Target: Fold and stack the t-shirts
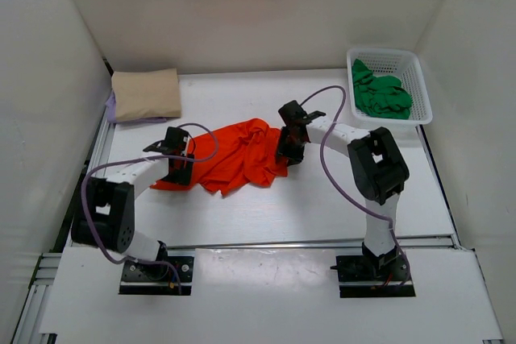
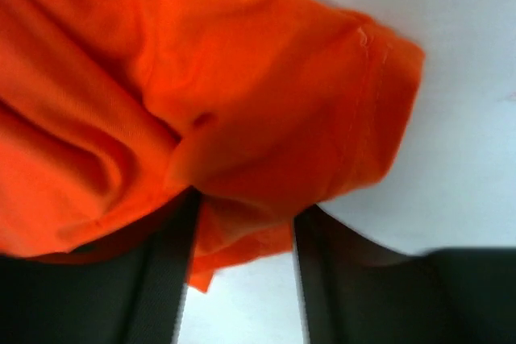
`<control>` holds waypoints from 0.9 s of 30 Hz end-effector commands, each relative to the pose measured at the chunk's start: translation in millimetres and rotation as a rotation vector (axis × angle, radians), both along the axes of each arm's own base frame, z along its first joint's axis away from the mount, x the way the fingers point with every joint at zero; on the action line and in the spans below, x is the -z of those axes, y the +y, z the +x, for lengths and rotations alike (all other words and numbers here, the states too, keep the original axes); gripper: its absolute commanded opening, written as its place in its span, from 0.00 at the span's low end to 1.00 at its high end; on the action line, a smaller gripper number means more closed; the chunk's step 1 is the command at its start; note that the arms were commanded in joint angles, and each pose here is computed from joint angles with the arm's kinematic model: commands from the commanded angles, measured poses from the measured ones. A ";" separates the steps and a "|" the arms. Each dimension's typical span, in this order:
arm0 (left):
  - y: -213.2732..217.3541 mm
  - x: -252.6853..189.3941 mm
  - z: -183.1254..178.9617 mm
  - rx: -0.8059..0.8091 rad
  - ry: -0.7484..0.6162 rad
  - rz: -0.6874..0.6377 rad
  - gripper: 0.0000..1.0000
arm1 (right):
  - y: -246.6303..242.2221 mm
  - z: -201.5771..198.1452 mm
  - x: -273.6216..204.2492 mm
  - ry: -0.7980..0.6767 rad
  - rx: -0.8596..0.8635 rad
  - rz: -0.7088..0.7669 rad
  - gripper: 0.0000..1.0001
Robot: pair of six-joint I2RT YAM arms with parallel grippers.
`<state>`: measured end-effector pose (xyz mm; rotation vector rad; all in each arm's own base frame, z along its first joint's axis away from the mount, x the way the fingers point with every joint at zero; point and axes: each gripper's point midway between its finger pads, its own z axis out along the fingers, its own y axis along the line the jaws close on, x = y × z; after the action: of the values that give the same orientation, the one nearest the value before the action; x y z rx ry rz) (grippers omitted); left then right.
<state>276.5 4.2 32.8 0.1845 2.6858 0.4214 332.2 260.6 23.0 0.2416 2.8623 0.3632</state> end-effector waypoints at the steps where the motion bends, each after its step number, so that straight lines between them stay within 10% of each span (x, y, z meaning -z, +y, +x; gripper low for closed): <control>1: -13.5 20.4 0.2 0.030 0.044 -0.054 0.80 | -1.9 -5.5 14.1 0.049 0.028 0.044 0.39; 6: -3.9 30.7 -4.2 0.007 0.084 -0.014 0.12 | -12.4 -14.4 8.8 0.037 0.048 0.054 0.05; 13: 18.2 -55.1 23.3 -0.070 -0.227 0.058 0.10 | -36.9 -14.2 -98.9 -0.250 -0.020 0.068 0.00; 27: 73.9 -372.8 12.4 -0.341 -1.026 0.038 0.10 | -173.6 -91.2 -364.5 -1.015 0.183 0.055 0.00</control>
<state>305.1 67.5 374.9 -0.3292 1.7481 0.4562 254.7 126.5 347.6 0.1894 1.9623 0.4850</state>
